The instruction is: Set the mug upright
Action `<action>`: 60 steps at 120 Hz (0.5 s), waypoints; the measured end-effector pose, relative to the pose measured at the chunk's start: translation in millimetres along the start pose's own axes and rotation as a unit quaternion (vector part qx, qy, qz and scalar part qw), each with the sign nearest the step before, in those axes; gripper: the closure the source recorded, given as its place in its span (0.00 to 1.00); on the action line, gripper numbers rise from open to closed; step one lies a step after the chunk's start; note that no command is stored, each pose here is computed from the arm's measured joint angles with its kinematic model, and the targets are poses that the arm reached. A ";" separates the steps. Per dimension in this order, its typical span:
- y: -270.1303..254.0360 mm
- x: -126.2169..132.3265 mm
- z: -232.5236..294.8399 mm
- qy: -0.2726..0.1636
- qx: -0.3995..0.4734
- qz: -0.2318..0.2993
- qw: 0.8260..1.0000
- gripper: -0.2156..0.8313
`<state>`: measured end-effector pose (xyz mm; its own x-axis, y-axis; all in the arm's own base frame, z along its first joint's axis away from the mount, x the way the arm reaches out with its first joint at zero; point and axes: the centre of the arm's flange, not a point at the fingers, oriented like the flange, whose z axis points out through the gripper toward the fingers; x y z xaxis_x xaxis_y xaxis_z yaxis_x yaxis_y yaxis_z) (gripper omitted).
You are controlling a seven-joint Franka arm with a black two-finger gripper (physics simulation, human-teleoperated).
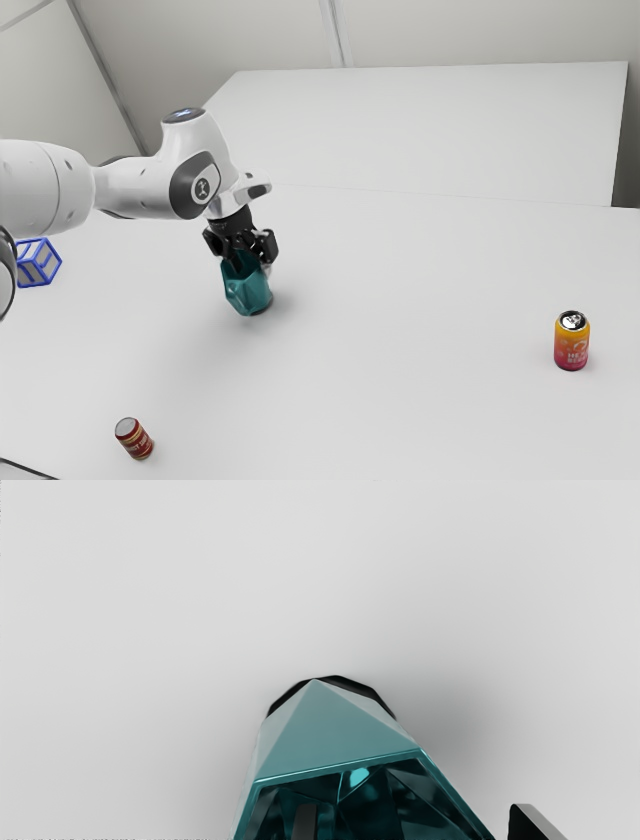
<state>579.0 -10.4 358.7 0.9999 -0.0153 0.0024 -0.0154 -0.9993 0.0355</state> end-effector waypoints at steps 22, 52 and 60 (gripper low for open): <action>2.2 3.0 -24.0 0.020 -0.003 -0.012 1.000 0.31; 13.3 27.5 -170.4 0.080 -0.013 -0.012 0.997 0.25; 17.9 27.8 -220.1 0.090 -0.015 -0.009 0.996 0.24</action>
<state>606.1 -20.9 579.4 0.9836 0.0109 0.1799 -0.0010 -0.9978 0.0659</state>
